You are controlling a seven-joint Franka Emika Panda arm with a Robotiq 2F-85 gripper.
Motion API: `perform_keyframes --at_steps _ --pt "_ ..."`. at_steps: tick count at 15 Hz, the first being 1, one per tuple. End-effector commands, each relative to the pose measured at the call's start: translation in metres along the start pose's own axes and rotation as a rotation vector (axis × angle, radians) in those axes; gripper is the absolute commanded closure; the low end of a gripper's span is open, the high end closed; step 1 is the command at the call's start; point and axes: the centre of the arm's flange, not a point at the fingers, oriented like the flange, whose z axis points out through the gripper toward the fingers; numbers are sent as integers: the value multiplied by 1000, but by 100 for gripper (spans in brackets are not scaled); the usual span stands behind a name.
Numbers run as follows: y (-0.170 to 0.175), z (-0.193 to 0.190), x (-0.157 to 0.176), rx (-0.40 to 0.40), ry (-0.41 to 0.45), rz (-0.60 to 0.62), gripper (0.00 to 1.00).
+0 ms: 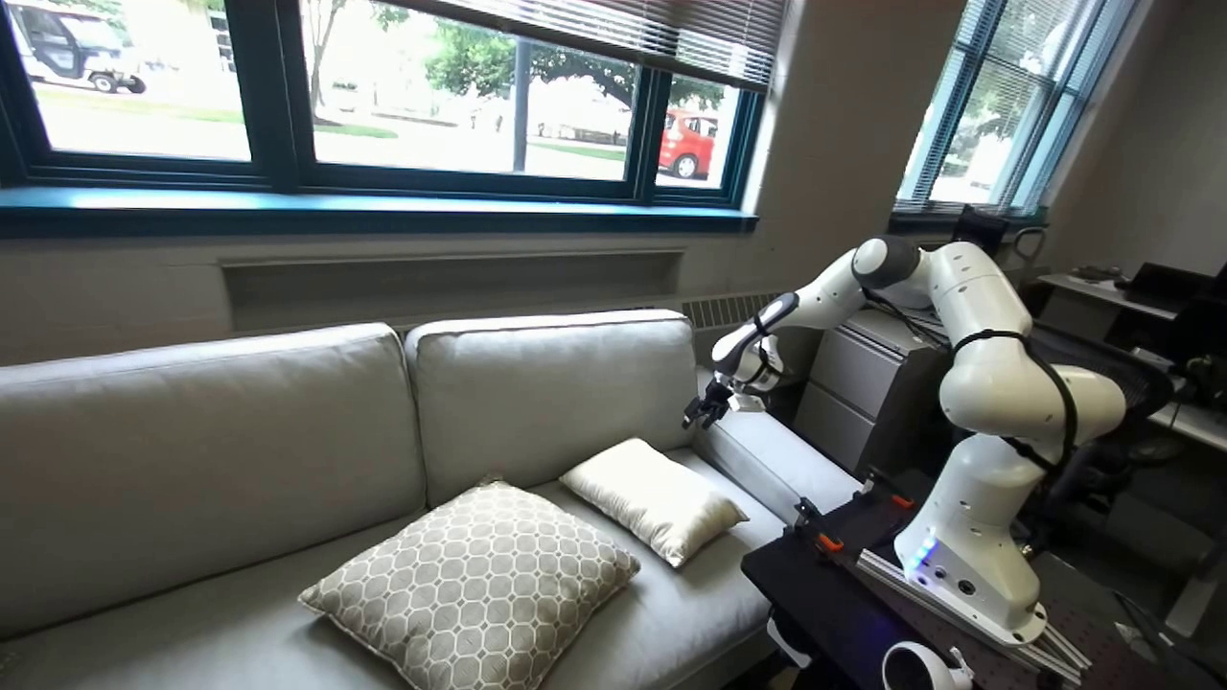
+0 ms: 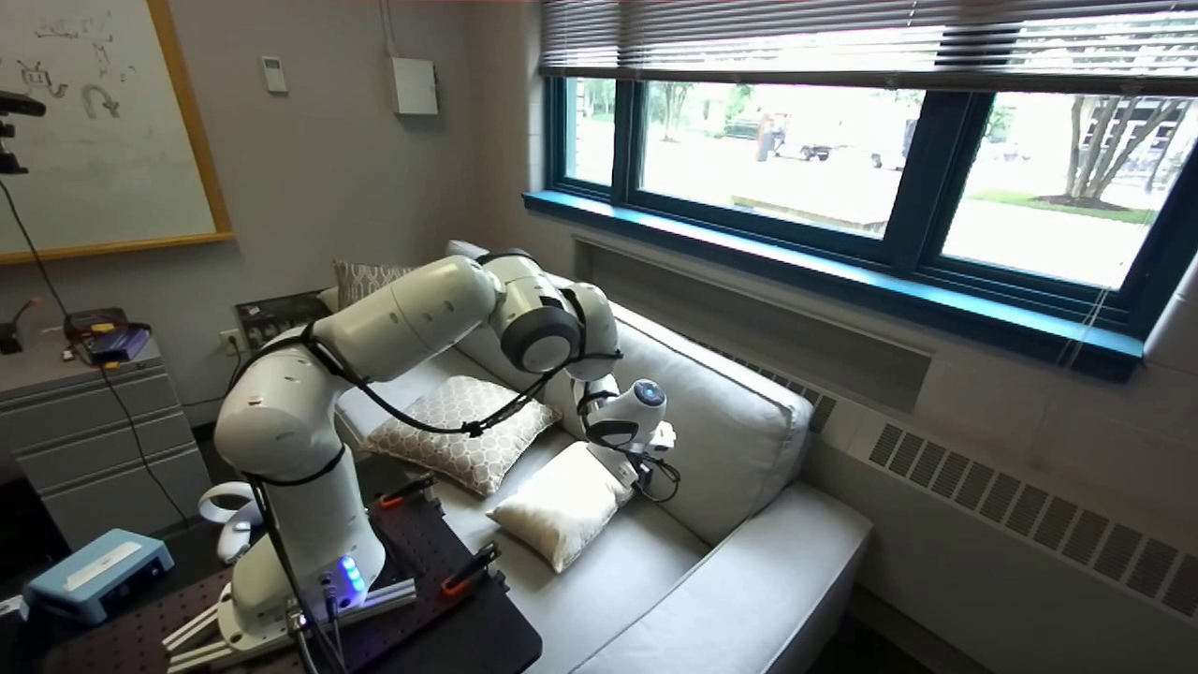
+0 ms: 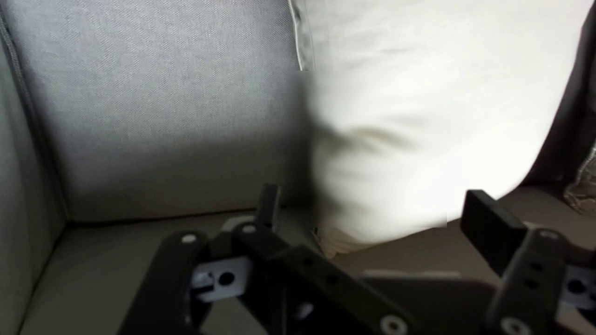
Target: Set the two pillows against the armrest
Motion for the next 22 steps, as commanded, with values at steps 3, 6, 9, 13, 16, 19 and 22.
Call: perform_keyframes --at_steps 3,6,9,13,16,19,22 --pt "-1 85 14 84 -90 -22 0" --pt "2 132 6 133 -159 -8 0" --pt "5 176 -5 183 -236 2 0" --pt "-1 210 -19 237 -342 4 0" --pt "-18 208 -23 287 -352 26 32" --pt "-41 196 -21 322 -346 21 56" --pt "-65 170 -16 339 -332 -4 77"
